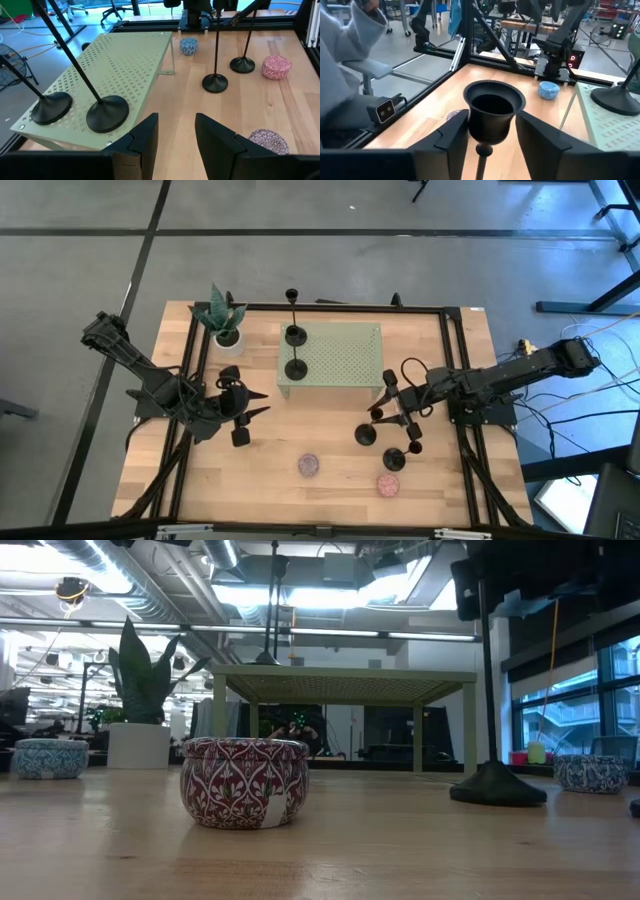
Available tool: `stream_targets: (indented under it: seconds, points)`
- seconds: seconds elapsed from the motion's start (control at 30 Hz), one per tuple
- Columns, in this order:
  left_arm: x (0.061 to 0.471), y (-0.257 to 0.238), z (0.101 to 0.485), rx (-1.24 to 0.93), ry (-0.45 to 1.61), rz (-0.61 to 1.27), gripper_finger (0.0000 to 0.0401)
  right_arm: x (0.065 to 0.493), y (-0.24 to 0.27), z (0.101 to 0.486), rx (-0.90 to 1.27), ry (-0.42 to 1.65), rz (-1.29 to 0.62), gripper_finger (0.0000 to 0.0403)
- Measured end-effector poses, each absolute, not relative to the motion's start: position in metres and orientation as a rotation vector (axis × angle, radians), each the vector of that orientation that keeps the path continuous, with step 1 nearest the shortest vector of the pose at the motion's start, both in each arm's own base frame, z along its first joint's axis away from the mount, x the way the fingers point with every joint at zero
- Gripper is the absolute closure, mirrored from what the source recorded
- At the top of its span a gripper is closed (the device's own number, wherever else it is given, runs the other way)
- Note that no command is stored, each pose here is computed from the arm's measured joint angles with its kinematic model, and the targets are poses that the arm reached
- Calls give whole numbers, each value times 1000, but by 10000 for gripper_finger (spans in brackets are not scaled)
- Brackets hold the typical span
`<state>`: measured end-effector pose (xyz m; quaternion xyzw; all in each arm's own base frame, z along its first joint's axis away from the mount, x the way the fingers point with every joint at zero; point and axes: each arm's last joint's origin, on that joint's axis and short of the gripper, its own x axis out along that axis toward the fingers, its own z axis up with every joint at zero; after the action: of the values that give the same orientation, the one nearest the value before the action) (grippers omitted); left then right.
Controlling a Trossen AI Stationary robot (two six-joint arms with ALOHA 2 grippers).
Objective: Pick & Place candle stick holders
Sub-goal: Put the black candle holder on the shelf
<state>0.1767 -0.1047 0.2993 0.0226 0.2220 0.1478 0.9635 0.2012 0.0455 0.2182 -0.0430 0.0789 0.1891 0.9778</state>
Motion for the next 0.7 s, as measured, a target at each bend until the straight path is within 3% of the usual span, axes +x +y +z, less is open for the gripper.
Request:
stream_targets:
  seconds: [0.3, 0.5, 0.7]
  points:
    - [177, -105, 299, 46, 450, 299, 276, 202, 45, 225, -91, 88, 376, 296]
    - [176, -104, 299, 51, 454, 300, 276, 203, 45, 233, -70, 45, 374, 278]
    - [176, -104, 299, 51, 454, 300, 276, 213, 49, 274, -84, -17, 429, 283]
